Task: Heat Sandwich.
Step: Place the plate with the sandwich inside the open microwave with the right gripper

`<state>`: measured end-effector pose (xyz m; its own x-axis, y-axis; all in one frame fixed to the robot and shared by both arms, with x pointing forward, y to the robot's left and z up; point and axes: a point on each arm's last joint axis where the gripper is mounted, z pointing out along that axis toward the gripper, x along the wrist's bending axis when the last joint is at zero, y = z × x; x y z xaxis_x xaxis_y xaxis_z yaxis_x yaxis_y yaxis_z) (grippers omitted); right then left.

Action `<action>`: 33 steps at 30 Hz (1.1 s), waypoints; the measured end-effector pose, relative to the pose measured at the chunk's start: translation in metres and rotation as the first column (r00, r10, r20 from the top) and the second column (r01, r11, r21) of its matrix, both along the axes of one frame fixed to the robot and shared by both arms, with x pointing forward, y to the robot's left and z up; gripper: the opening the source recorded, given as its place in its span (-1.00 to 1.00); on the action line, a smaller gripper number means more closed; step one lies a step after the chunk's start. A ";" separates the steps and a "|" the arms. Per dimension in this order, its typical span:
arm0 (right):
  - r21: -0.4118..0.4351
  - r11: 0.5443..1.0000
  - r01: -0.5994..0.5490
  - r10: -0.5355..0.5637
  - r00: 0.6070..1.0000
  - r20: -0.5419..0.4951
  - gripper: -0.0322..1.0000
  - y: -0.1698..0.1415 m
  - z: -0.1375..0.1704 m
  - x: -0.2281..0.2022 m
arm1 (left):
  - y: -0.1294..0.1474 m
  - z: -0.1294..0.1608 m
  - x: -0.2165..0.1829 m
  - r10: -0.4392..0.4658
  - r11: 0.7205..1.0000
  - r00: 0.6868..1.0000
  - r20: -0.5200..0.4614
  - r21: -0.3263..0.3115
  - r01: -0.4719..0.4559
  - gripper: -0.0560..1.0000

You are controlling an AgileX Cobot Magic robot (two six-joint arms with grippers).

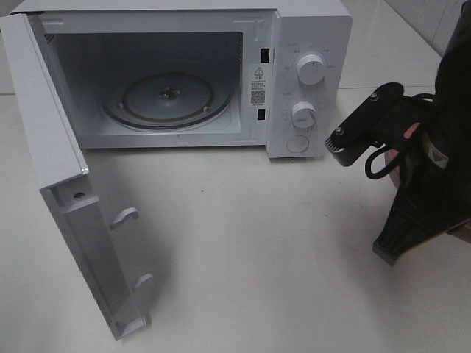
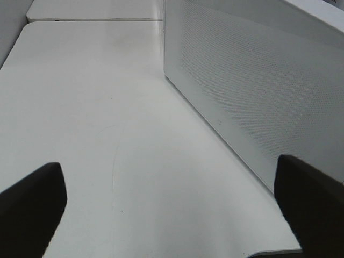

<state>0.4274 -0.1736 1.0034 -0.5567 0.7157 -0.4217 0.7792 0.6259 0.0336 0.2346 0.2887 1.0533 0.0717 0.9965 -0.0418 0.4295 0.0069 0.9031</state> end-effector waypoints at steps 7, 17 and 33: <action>0.005 0.995 -0.100 0.100 0.995 0.022 -0.84 0.014 0.007 -0.016 | 0.000 0.000 0.000 0.000 1.000 1.000 0.000 0.000 0.000 0.99; -0.005 0.966 -0.258 0.258 0.966 0.023 -0.84 0.036 0.010 -0.040 | 0.000 0.000 0.000 0.000 1.000 1.000 0.000 0.000 0.000 0.99; -0.037 0.790 -0.611 0.611 0.791 -0.024 -0.84 0.055 0.009 -0.050 | 0.000 0.000 0.000 0.000 1.000 1.000 0.000 0.000 0.000 0.99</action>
<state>0.3775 -0.1188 1.0124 -0.8767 0.2072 -0.4341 0.2337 0.9723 -0.0079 0.2346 0.2887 1.0533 0.0717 0.9965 -0.0418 0.4295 0.0069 0.9031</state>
